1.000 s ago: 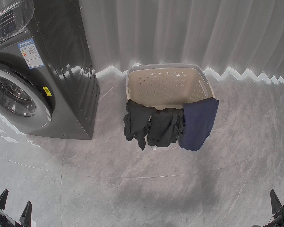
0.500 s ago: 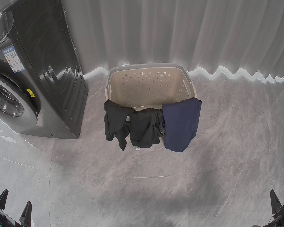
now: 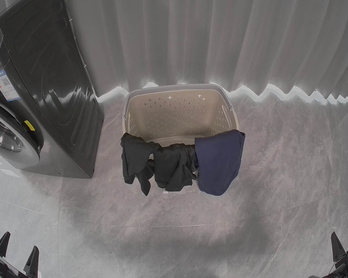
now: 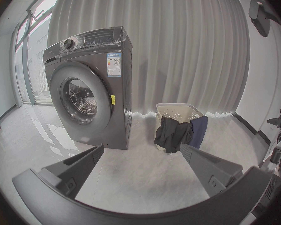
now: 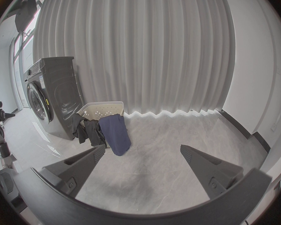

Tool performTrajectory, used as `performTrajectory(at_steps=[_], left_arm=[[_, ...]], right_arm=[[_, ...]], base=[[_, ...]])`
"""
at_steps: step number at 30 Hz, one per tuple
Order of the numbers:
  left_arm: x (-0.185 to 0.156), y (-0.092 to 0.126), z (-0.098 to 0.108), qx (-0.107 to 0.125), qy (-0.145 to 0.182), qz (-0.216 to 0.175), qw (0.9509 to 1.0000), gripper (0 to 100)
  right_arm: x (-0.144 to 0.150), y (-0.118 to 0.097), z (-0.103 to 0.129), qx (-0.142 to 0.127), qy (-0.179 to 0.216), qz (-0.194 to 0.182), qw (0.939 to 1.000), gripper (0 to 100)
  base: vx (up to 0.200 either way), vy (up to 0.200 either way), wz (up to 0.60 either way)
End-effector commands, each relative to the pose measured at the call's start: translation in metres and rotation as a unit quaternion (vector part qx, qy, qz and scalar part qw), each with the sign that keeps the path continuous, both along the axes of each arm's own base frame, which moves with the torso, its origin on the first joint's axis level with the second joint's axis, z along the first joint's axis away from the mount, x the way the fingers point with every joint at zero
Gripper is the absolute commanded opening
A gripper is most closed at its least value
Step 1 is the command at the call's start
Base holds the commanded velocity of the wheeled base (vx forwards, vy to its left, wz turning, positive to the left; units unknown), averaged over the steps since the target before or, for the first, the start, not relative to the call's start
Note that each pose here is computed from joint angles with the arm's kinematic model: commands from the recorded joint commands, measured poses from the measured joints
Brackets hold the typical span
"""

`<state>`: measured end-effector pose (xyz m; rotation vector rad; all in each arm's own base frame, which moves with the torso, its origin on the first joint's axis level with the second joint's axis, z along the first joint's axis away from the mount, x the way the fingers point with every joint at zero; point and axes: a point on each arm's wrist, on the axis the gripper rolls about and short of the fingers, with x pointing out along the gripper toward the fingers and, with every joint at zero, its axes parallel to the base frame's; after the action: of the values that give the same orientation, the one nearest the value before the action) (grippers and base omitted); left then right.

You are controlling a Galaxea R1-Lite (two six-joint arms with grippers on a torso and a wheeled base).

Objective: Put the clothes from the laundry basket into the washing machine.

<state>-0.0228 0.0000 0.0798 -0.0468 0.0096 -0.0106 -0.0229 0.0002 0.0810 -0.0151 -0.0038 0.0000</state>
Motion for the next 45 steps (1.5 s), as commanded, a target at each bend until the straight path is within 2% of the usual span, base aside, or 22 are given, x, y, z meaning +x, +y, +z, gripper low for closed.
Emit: performTrajectory(at_steps=[1, 9, 15, 25, 31, 40, 45], left_arm=[[-0.0002, 0.0000, -0.0049, 0.000, -0.001, 0.000, 1.0000, 100], [-0.0002, 0.0000, -0.0049, 0.000, -0.001, 0.000, 1.0000, 100], [-0.0002, 0.0000, -0.0049, 0.000, -0.001, 0.000, 1.0000, 100], [-0.0002, 0.0000, -0.0049, 0.000, -0.001, -0.001, 1.0000, 100], [-0.0002, 0.0000, -0.0049, 0.000, -0.001, 0.000, 1.0000, 100], [-0.0002, 0.0000, -0.0049, 0.001, -0.001, -0.001, 1.0000, 100], [-0.0003, 0.0000, -0.0044, 0.000, -0.002, -0.001, 1.0000, 100]], right_arm=[[0.0001, 0.0000, -0.0052, 0.000, 0.000, 0.000, 1.0000, 100], [0.0001, 0.0001, -0.0053, 0.000, 0.001, 0.001, 1.0000, 100], [0.0001, 0.0001, -0.0052, -0.001, 0.000, 0.000, 1.0000, 100], [0.0001, 0.0001, -0.0053, 0.000, 0.001, -0.001, 1.0000, 100], [0.0001, 0.0001, -0.0053, 0.000, 0.001, 0.001, 1.0000, 100], [0.0001, 0.0000, -0.0053, 0.000, 0.001, 0.000, 1.0000, 100], [0.0001, 0.0000, -0.0053, 0.000, 0.001, 0.000, 1.0000, 100]], base=[[0.200, 0.000, 0.00], [0.200, 0.000, 0.00], [0.033, 0.000, -0.60], [0.180, 0.000, 0.00], [0.200, 0.200, 0.00], [0.000, 0.000, 0.00], [0.000, 0.200, 0.00]])
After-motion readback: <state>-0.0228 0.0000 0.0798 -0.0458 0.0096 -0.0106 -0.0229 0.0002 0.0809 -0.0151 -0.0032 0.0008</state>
